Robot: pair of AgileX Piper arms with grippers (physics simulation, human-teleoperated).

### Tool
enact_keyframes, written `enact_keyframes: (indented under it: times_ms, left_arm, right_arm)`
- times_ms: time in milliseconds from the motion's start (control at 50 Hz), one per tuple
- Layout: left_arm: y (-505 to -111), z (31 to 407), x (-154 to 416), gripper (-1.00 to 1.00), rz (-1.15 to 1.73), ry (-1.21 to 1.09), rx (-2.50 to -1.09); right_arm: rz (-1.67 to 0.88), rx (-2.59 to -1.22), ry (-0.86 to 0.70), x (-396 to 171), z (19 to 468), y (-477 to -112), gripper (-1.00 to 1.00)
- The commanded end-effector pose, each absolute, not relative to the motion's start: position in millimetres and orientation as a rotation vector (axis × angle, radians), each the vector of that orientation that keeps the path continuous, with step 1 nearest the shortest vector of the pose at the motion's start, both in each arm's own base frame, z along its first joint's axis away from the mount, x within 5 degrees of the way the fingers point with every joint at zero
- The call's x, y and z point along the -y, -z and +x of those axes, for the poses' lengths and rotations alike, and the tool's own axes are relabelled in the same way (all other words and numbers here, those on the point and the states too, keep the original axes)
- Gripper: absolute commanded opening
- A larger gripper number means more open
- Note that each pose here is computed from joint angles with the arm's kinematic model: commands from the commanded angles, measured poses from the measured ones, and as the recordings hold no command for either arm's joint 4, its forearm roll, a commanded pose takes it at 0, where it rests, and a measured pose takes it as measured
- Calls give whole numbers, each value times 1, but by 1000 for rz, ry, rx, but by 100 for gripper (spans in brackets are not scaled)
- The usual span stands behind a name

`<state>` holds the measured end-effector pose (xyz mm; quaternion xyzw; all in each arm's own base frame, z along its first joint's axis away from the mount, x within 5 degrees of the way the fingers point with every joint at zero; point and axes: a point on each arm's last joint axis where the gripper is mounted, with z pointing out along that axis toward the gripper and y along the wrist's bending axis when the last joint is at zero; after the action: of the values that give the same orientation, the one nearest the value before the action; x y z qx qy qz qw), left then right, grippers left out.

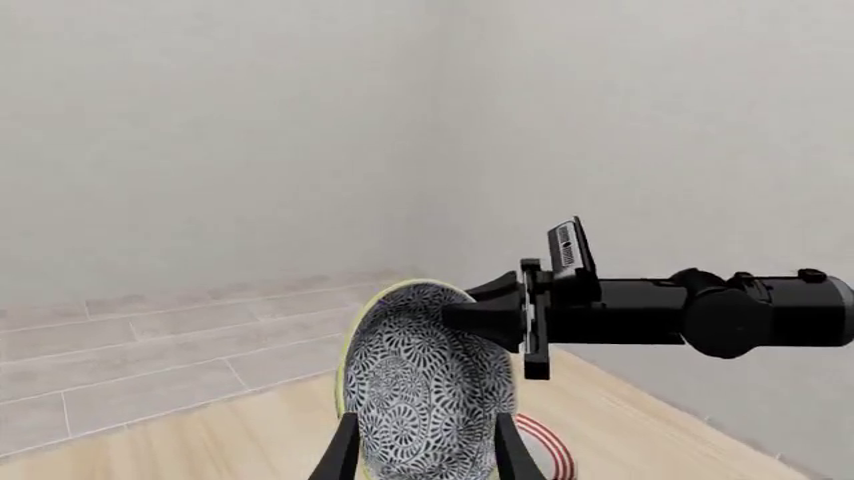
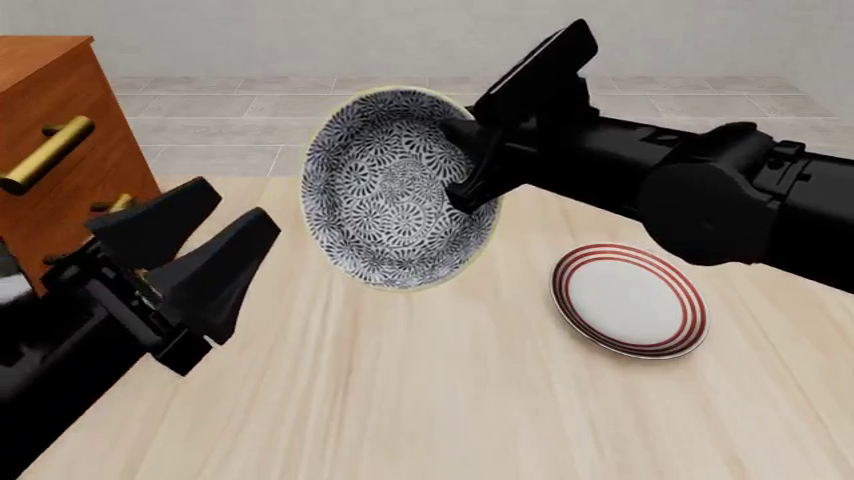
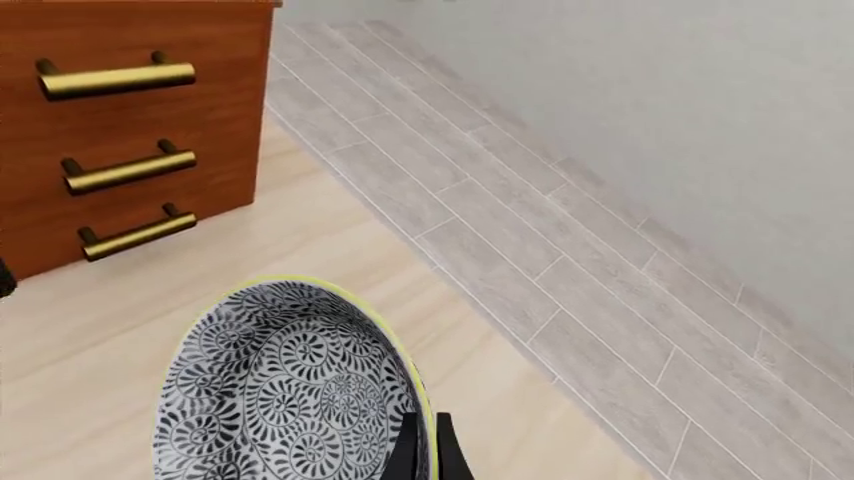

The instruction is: Put the bowl on top of the cabinet.

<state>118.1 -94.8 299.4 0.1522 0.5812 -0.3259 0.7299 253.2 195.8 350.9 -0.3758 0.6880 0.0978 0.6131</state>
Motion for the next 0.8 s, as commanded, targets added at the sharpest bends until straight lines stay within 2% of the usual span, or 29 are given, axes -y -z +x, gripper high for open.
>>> enact_keyframes:
  times_ms: [20, 800]
  left_arm:
    - [-297, 126, 101, 100, 335, 717, -1290]
    - [-283, 151, 110, 100, 306, 685, -1361]
  right_arm:
    - [-837, -1586, -251, -195, 251, -357, -100]
    - [-831, -1577, -264, -194, 246, -364, -100]
